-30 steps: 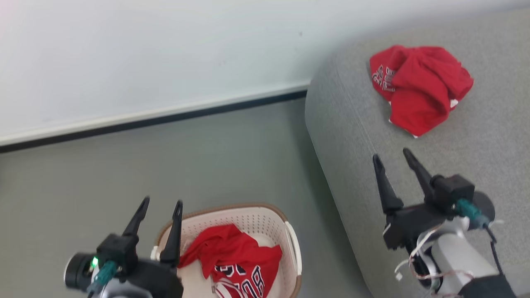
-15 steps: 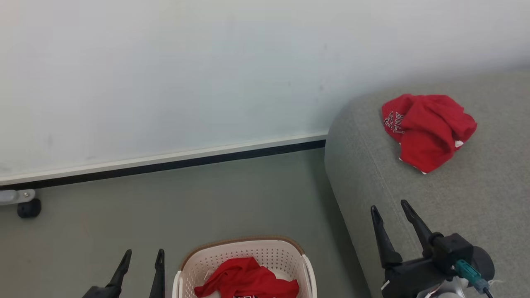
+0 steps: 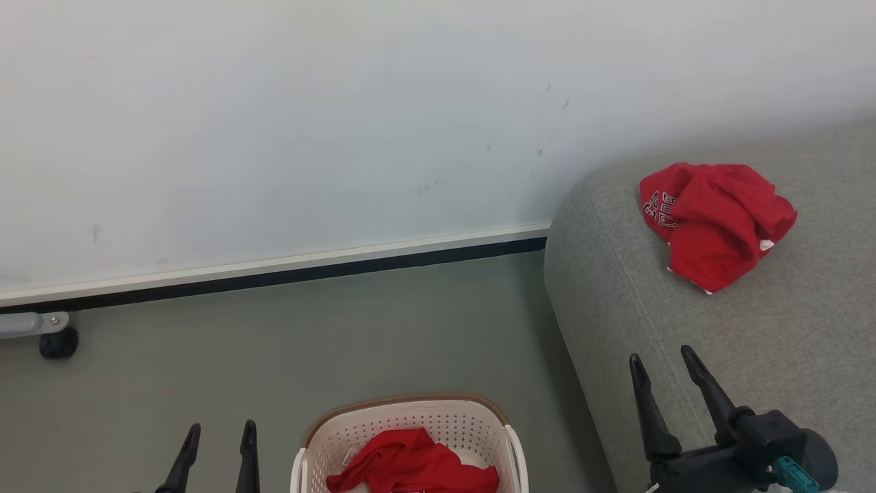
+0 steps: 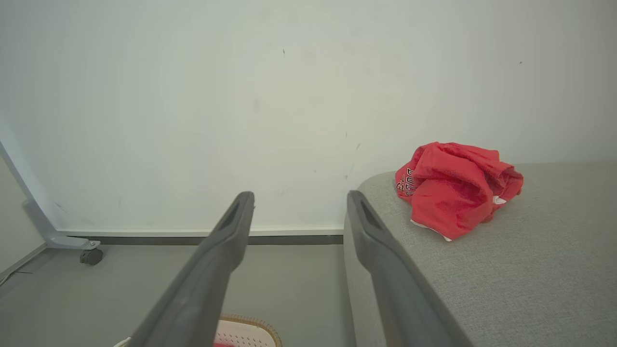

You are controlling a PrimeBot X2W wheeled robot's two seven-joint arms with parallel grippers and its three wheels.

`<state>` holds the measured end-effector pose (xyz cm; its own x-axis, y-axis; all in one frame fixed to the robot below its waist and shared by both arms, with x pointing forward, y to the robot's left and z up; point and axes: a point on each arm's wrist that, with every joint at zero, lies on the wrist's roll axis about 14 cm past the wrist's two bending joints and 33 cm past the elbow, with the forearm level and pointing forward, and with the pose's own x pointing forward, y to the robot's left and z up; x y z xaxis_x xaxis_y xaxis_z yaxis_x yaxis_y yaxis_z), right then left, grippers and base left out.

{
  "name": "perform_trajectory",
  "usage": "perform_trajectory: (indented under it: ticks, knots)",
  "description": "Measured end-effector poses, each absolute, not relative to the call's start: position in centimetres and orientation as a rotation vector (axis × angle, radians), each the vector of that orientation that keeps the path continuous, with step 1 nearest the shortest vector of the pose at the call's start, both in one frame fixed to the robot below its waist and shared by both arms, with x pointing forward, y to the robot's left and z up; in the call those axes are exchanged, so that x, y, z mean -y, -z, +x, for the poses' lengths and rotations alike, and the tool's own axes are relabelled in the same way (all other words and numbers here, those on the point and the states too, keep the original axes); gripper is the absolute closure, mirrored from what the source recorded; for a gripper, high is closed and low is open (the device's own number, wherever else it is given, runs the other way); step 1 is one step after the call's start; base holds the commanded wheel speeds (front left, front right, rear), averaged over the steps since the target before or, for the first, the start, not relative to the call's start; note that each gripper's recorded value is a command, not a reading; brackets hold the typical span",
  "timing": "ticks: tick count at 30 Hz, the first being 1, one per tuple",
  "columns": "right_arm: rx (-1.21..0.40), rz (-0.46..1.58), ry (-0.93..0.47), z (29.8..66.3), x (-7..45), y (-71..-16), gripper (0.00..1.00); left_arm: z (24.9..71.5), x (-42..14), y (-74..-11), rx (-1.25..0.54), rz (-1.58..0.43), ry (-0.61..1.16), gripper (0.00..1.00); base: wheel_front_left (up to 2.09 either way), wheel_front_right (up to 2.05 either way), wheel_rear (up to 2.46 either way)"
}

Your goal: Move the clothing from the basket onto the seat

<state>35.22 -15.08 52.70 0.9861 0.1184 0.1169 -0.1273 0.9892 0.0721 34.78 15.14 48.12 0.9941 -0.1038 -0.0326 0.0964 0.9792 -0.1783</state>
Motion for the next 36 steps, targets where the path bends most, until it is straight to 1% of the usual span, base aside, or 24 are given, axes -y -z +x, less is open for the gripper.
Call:
perform_trajectory:
  ticks: [9,24,28,32,36]
  knots:
    - [0.142,0.064,-0.105,35.4,15.6,-53.6,0.0,35.0,-15.3,-48.7,-0.023,-0.179,0.092,0.0,0.0,0.0,0.0]
    - [0.134,0.067,-0.08,35.7,16.3,-53.2,0.0,35.4,-15.0,-48.5,-0.027,-0.177,0.094,0.0,0.0,0.0,0.0]
    - [0.122,0.065,-0.059,36.3,17.0,-52.8,0.0,36.4,-13.8,-48.4,-0.028,-0.165,0.128,0.0,0.0,0.0,0.0]
    - [0.134,0.058,-0.04,37.7,17.7,-53.2,0.0,38.2,-12.2,-48.5,-0.02,-0.162,0.172,0.0,0.0,0.0,0.0]
    - [0.142,0.049,-0.02,39.2,18.5,-53.4,0.0,39.7,-10.2,-47.3,-0.063,-0.162,0.228,0.0,0.0,0.0,0.0]
